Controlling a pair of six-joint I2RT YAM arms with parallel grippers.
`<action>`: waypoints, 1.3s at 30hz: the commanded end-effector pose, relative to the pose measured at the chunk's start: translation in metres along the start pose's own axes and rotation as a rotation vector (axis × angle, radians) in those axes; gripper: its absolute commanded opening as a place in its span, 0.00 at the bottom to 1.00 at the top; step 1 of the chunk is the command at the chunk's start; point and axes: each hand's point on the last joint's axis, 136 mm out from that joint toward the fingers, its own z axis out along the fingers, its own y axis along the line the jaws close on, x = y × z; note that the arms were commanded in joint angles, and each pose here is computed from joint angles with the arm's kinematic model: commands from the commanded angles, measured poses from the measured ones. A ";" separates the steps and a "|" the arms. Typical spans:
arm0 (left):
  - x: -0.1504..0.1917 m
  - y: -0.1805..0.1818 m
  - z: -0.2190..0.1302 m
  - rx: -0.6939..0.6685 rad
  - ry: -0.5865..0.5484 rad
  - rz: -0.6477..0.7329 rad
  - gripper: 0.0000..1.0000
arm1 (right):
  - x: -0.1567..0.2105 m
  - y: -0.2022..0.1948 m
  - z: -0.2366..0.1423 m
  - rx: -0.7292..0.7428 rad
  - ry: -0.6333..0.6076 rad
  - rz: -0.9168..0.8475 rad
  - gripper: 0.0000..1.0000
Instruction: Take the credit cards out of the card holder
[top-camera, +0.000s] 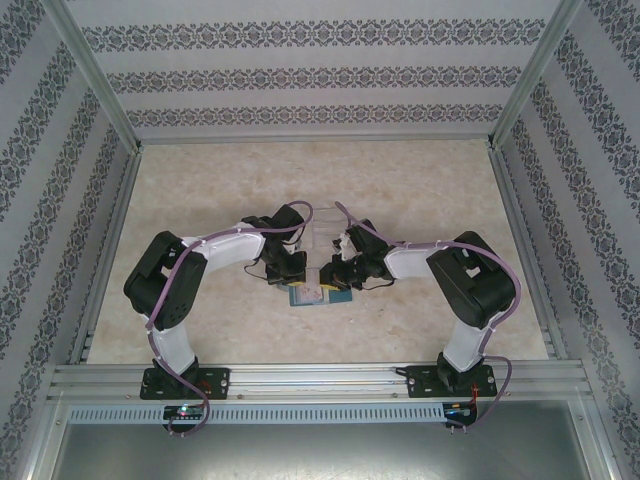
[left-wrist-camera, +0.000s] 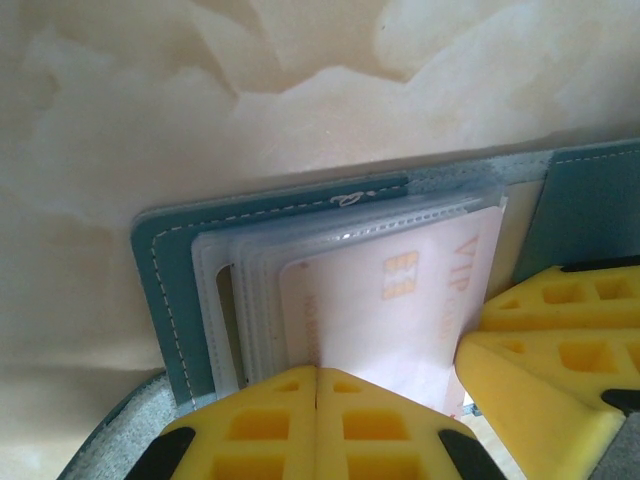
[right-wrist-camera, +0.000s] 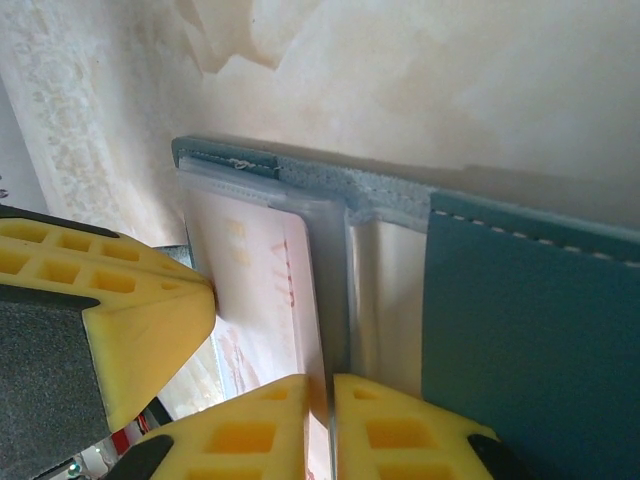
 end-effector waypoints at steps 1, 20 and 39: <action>0.005 0.011 0.007 -0.056 0.023 -0.006 0.04 | 0.001 0.004 0.002 -0.027 0.009 -0.035 0.11; 0.002 0.013 -0.005 -0.092 0.003 0.020 0.06 | -0.001 -0.008 -0.014 0.031 -0.056 -0.020 0.02; 0.003 -0.003 -0.021 -0.077 -0.008 0.061 0.06 | 0.000 -0.008 -0.014 0.015 -0.050 -0.012 0.11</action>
